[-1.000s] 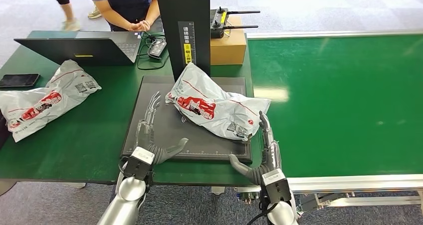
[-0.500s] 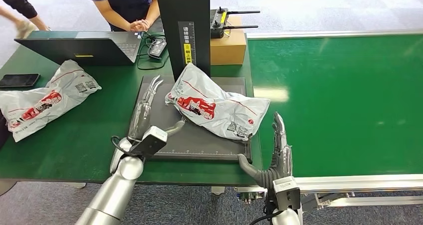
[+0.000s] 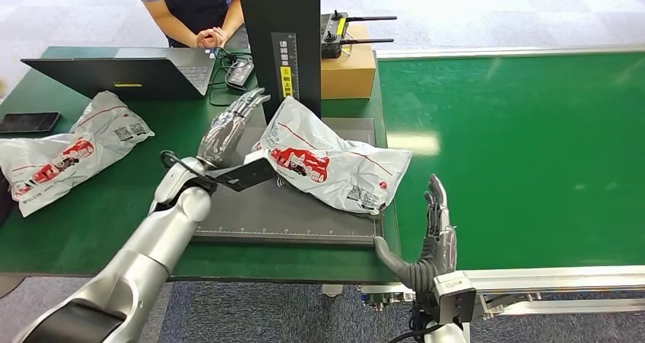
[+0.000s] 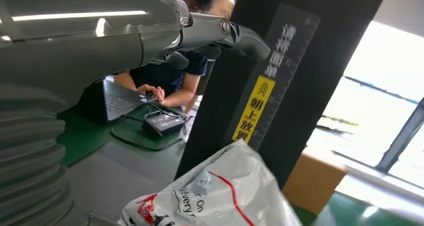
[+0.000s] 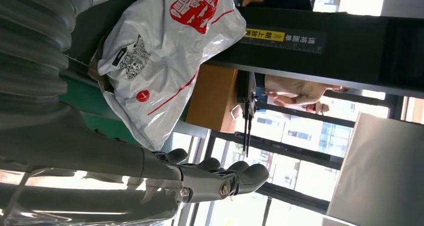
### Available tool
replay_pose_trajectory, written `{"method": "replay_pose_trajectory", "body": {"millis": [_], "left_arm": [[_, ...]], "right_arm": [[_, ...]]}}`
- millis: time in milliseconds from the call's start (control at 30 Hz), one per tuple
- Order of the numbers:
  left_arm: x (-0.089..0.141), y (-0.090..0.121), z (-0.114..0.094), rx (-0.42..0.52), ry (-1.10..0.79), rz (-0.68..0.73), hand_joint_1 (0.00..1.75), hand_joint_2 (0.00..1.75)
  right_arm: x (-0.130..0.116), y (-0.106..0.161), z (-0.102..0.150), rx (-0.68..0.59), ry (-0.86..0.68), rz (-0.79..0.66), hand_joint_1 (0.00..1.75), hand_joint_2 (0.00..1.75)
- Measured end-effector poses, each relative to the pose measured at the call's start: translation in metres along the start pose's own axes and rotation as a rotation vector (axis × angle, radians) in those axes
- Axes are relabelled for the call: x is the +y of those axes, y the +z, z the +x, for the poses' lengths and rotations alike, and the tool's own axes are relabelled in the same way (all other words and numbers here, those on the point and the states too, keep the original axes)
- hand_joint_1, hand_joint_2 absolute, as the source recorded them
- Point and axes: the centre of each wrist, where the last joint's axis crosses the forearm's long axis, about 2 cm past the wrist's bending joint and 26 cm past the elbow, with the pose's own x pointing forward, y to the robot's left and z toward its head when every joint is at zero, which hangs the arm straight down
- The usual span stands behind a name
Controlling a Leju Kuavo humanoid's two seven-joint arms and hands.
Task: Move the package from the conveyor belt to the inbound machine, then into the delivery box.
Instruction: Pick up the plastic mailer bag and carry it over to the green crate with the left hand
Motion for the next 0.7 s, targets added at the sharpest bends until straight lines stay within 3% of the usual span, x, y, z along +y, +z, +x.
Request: {"method": "replay_pose_trajectory", "body": {"millis": [233,500,700], "left_arm": [[0.011,-0.027,0.007,0.082,-0.124,-0.200,0.00,1.75],[0.003,-0.031,0.013,0.108,-0.198,-0.379,0.00,1.75],[-0.005,-0.028,0.017,0.109,-0.212,-0.424,0.00,1.75]], "right_arm": [[-0.003,0.008,0.000,0.018,-0.006,0.031,0.00,1.75],[-0.005,0.007,-0.002,0.020,-0.010,0.036,0.00,1.75],[-0.005,0.008,-0.002,0.022,-0.011,0.036,0.00,1.75]]}}
